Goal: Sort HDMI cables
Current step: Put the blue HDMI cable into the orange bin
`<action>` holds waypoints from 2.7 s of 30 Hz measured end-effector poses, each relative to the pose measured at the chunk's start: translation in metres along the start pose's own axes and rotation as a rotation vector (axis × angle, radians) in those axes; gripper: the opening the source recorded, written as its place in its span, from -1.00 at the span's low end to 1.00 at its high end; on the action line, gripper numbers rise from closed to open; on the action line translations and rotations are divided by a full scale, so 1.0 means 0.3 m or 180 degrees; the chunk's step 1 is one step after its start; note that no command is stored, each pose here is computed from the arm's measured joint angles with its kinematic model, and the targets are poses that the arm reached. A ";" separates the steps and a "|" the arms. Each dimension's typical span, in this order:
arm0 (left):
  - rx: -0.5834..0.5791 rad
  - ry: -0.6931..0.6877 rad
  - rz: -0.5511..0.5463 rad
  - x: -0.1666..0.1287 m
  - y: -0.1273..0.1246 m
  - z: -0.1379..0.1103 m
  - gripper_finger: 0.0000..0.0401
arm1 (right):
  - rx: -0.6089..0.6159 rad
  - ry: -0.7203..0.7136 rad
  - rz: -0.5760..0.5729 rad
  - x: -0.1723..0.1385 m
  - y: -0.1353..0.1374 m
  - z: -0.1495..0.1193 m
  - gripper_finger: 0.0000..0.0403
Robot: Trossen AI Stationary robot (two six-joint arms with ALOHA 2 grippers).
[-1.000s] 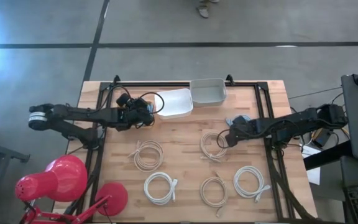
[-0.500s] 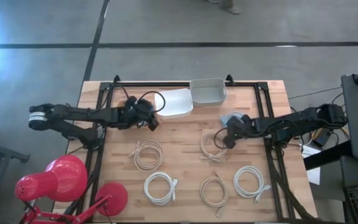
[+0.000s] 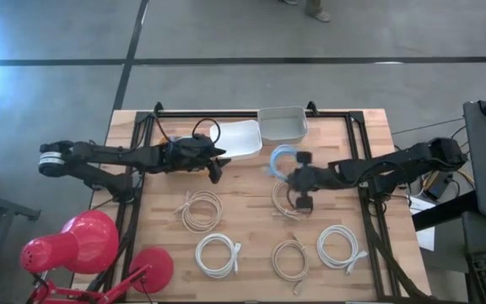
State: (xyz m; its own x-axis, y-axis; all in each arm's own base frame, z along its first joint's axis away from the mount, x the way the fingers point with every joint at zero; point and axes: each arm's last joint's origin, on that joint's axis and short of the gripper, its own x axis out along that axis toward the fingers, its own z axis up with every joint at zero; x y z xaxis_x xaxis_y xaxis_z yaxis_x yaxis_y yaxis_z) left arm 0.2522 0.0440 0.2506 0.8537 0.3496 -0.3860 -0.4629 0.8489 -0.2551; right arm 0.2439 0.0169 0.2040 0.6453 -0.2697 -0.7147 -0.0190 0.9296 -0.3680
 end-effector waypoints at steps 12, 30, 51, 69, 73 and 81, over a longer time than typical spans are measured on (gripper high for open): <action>-0.0451 0.0028 -0.0200 0.000 -0.007 0.004 -0.03 | -0.1396 0.0316 -0.0478 0.190 0.070 0.246 -0.83; -0.0373 0.0351 -0.0067 0.002 0.014 -0.055 -0.03 | -0.1924 0.0567 -0.0898 0.317 0.085 0.412 -0.83; -0.0035 0.0151 -0.0153 0.007 0.017 -0.061 -0.84 | -0.1366 0.0425 -0.0958 0.313 0.078 0.422 -0.41; 0.0036 0.0404 0.1209 -0.308 0.114 0.033 -0.82 | -0.1006 0.0467 -0.0951 0.290 0.080 0.413 -0.26; -0.0118 0.0570 0.1381 -0.374 0.140 0.008 -0.82 | -0.0962 0.0461 -0.0954 0.290 0.080 0.413 -0.29; -0.0225 0.0857 0.1735 -0.362 0.185 -0.105 -0.82 | -0.0963 0.0463 -0.0954 0.290 0.080 0.413 -0.34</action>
State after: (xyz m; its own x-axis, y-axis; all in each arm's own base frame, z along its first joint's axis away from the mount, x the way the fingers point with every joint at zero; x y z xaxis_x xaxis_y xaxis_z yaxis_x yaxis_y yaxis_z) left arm 0.1263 0.0408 0.2504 0.4034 0.6058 -0.6858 -0.8387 0.5445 -0.0123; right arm 0.3941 0.0467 0.2067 0.5427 -0.5685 -0.6183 -0.0840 0.6958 -0.7133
